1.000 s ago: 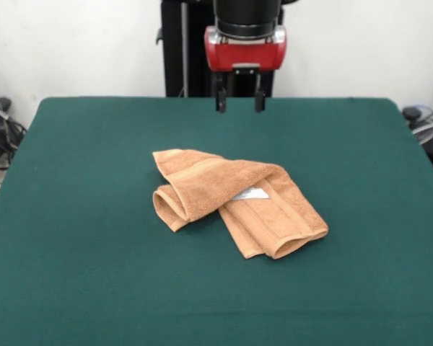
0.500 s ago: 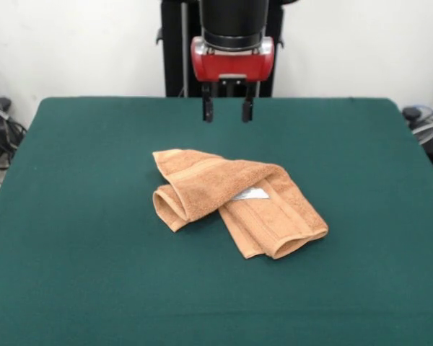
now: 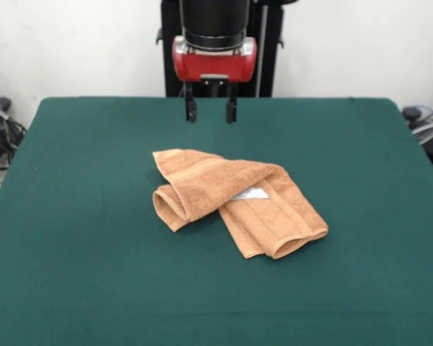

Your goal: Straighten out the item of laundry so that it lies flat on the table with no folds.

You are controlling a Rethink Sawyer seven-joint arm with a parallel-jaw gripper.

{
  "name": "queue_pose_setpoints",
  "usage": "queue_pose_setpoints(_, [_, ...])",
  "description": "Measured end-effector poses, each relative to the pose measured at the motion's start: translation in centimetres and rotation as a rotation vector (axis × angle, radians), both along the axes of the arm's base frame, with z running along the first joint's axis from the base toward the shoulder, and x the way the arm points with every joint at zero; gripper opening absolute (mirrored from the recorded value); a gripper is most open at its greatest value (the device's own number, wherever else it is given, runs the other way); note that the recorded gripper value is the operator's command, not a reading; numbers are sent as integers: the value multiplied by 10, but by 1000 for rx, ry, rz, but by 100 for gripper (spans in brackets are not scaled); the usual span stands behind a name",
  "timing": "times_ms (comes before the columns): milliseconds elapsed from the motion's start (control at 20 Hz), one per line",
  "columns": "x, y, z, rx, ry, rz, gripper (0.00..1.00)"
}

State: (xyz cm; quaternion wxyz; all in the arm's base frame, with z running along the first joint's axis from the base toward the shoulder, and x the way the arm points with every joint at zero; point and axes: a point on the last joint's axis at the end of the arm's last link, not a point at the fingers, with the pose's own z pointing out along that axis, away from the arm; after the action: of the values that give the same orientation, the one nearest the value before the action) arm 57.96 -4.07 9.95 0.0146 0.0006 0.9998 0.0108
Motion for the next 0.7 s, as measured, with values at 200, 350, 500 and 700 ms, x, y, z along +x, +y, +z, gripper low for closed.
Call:
queue_pose_setpoints(200, [-1,-8,0,2,7,-14,100])
queue_pose_setpoints(350, [-3,-15,0,6,18,-27,100])
queue_pose_setpoints(500, [-6,-22,2,10,37,-38,100])
queue_pose_setpoints(700, [-8,-33,11,11,55,-55,100])
